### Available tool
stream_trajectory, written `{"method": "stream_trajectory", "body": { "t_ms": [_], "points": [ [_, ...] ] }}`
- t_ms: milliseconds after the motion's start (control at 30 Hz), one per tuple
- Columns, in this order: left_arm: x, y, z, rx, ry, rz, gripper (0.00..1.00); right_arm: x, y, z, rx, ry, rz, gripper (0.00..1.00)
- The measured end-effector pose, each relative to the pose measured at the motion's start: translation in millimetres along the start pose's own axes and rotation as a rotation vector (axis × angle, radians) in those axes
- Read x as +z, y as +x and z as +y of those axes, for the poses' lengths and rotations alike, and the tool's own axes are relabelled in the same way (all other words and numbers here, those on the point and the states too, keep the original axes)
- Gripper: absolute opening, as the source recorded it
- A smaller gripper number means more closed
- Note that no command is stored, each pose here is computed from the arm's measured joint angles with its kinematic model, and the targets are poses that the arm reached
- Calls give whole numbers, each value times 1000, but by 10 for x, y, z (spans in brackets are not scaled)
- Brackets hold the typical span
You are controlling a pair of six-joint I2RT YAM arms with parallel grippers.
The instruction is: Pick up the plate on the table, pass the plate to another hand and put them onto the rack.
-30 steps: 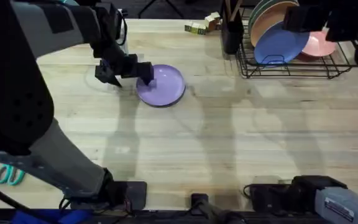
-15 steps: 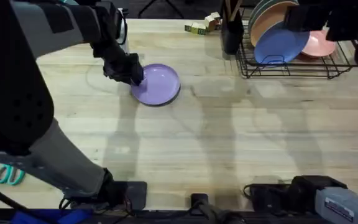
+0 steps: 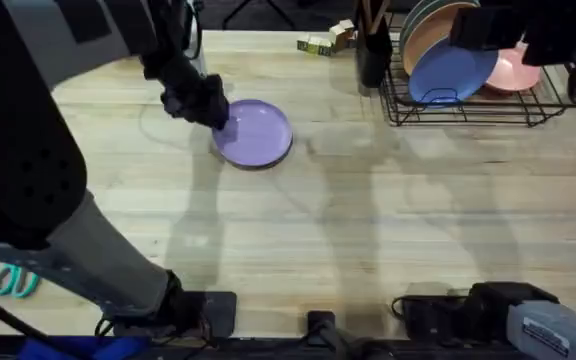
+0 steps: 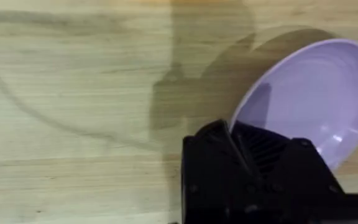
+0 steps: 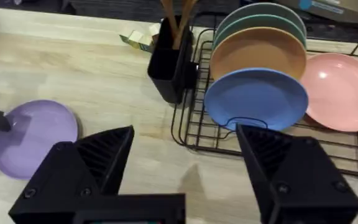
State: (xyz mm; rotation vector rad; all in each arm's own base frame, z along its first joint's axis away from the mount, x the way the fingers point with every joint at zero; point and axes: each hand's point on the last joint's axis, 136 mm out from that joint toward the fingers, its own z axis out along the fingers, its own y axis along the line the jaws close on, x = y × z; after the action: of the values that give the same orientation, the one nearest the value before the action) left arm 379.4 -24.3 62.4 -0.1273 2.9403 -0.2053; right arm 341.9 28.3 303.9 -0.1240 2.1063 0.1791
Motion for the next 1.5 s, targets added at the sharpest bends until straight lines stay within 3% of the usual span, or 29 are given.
{"method": "stream_trajectory", "body": {
  "t_ms": [300, 467, 733, 1067, 1500],
  "points": [
    [-483, -356, -125, 12, 18, -71, 42, -6, -171, 29, 98, -21, -68, 995],
    [-763, -604, -289, 28, 86, -151, 42, 18, -187, 58, 203, -38, -70, 996],
    [-1144, -860, -595, 66, 232, -247, 42, 296, -192, 560, 205, -196, -36, 995],
    [-1403, -881, -965, 110, 444, -264, 42, 783, 52, 1260, 148, -346, 69, 995],
    [-1476, -829, -1116, 126, 545, -246, 42, 1203, 320, 1511, 125, -384, 145, 993]
  ]
}}
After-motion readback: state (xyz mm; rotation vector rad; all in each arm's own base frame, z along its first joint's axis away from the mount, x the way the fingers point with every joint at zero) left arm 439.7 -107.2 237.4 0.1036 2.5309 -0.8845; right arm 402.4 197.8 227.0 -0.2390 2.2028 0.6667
